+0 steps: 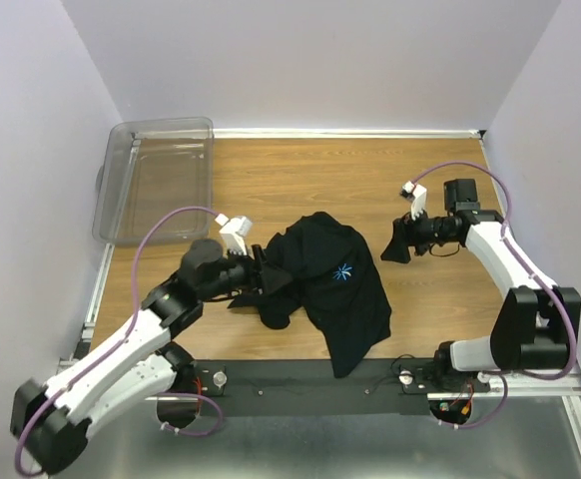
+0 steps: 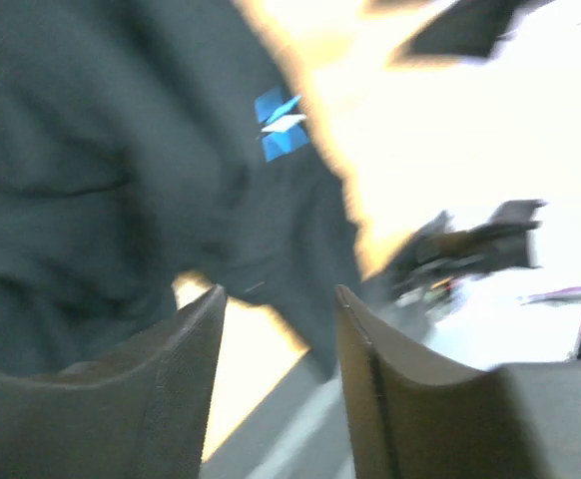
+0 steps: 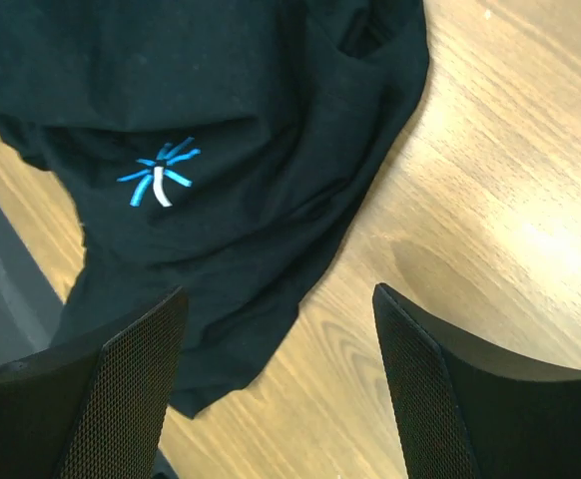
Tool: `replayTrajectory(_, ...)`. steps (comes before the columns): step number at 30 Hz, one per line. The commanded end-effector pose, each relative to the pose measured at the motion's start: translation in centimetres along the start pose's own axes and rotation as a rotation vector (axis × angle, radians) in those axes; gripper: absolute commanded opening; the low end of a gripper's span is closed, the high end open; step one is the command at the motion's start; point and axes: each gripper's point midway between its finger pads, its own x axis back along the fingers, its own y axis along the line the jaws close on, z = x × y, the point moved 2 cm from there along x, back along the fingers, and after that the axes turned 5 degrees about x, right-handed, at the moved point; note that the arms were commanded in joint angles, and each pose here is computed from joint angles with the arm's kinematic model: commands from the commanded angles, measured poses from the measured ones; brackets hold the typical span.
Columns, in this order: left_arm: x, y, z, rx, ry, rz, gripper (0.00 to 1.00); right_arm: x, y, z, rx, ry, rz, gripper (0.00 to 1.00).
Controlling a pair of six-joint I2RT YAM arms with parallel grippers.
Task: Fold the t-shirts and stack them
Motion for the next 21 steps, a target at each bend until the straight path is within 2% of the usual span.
replayTrajectory(1, 2.2, -1.6, -1.6, 0.09, -0.112, 0.019, 0.63, -1.7, -1.2, -1.0, 0.018, 0.005, -0.003, 0.82)
replayTrajectory(6, 2.8, -0.8, -2.2, 0.091, -0.184, -0.01, 0.68, -6.2, -3.6, 1.2, -0.097, 0.124, 0.004, 0.8)
replayTrajectory(11, 0.1, 1.4, -2.2, 0.101, -0.175, -0.063, 0.68, -8.1, -5.2, 1.3, -0.145, 0.145, 0.059, 0.76)
replayTrajectory(13, -0.9, 2.8, -2.5, 0.102, -0.18, -0.117, 0.68, -8.8, -5.0, 1.4, -0.164, 0.155, 0.043, 0.7)
replayTrajectory(17, -2.1, 4.2, -3.3, 0.094, -0.201, -0.173, 0.68, -9.6, -3.4, 1.5, -0.201, 0.148, -0.048, 0.48)
replayTrajectory(18, -2.4, 4.3, -3.6, 0.076, -0.201, -0.183, 0.69, -9.6, -3.1, 1.5, -0.216, 0.146, -0.069, 0.35)
replayTrajectory(21, -3.2, 4.3, -4.8, 0.037, -0.208, -0.202, 0.7, -9.7, -2.6, 1.2, -0.233, 0.141, -0.097, 0.17)
